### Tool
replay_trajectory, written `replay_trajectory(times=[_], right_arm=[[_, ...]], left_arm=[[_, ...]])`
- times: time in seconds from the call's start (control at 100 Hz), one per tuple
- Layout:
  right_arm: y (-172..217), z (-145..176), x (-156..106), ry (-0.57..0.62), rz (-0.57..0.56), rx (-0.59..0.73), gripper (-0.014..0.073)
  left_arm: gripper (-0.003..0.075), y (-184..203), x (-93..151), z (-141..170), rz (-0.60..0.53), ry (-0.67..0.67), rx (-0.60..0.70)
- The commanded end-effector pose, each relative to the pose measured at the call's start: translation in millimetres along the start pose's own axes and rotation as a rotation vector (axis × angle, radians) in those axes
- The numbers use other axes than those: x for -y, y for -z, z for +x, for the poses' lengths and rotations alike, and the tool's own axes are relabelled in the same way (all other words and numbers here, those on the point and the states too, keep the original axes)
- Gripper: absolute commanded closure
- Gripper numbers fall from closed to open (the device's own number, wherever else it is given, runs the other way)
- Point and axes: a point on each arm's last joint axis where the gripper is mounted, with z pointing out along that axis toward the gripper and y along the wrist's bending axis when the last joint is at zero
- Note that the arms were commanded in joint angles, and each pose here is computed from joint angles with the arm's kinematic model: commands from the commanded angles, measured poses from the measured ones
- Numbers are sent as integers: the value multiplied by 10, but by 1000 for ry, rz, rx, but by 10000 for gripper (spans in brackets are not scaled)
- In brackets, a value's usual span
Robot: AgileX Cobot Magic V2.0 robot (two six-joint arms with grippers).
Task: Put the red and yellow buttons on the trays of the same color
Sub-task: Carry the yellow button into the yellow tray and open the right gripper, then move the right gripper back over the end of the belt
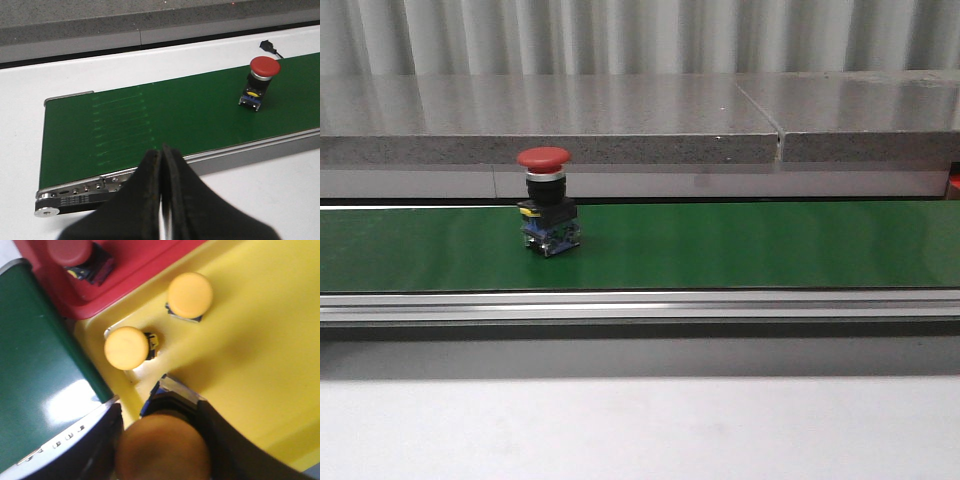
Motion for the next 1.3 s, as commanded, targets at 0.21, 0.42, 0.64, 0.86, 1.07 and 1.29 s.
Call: replay_trajectory(times=[0.21,0.42,0.64,0.86,1.07,1.29], right_arm=[[-14,6,336,-144,49,119,445],[-206,-10,447,-182,67,145,445],[-414,-59,469,-213,49,132,445],[-572,-68,492,-228,46,99,443],[-695,-79,515,-233,50,79,443],[-837,-77,539,-238,54,43,443]], left_arm=[[740,42,10,-138,7,10,98],[740,42,10,-138,7,10,98],[740,42,10,-138,7,10,98],[740,42,10,-138,7,10,98],[740,42,10,-138,7,10,98],[740,42,10,-138,7,10,98]])
